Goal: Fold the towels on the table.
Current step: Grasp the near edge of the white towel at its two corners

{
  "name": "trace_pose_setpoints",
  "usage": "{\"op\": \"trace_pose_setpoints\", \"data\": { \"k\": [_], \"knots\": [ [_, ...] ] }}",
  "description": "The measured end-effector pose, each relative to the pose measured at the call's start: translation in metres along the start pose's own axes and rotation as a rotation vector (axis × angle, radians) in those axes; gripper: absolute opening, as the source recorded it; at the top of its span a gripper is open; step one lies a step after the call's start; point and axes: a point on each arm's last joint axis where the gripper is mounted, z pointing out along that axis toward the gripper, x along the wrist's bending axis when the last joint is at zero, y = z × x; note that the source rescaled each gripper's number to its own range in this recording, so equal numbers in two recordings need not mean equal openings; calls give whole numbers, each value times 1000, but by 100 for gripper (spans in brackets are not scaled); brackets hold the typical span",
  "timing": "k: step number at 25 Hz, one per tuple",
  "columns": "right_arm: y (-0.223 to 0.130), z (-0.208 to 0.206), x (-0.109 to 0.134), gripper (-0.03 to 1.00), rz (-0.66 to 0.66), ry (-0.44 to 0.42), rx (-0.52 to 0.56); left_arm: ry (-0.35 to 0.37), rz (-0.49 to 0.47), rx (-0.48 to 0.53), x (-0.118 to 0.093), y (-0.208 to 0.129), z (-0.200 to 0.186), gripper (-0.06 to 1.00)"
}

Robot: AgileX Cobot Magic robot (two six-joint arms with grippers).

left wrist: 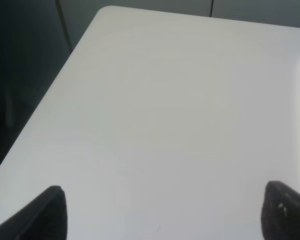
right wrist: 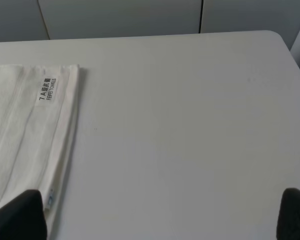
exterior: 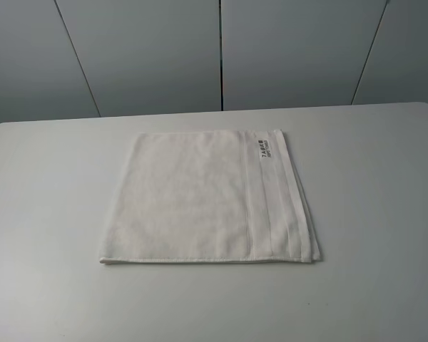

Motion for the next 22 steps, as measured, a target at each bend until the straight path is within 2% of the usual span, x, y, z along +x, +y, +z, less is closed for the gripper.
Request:
{"op": "trace_pose_setpoints", "data": {
  "k": [22],
  "knots": [
    [0, 0, 0, 100, 0, 0, 0, 0, 0, 0, 0, 0, 0, 100]
  ]
}}
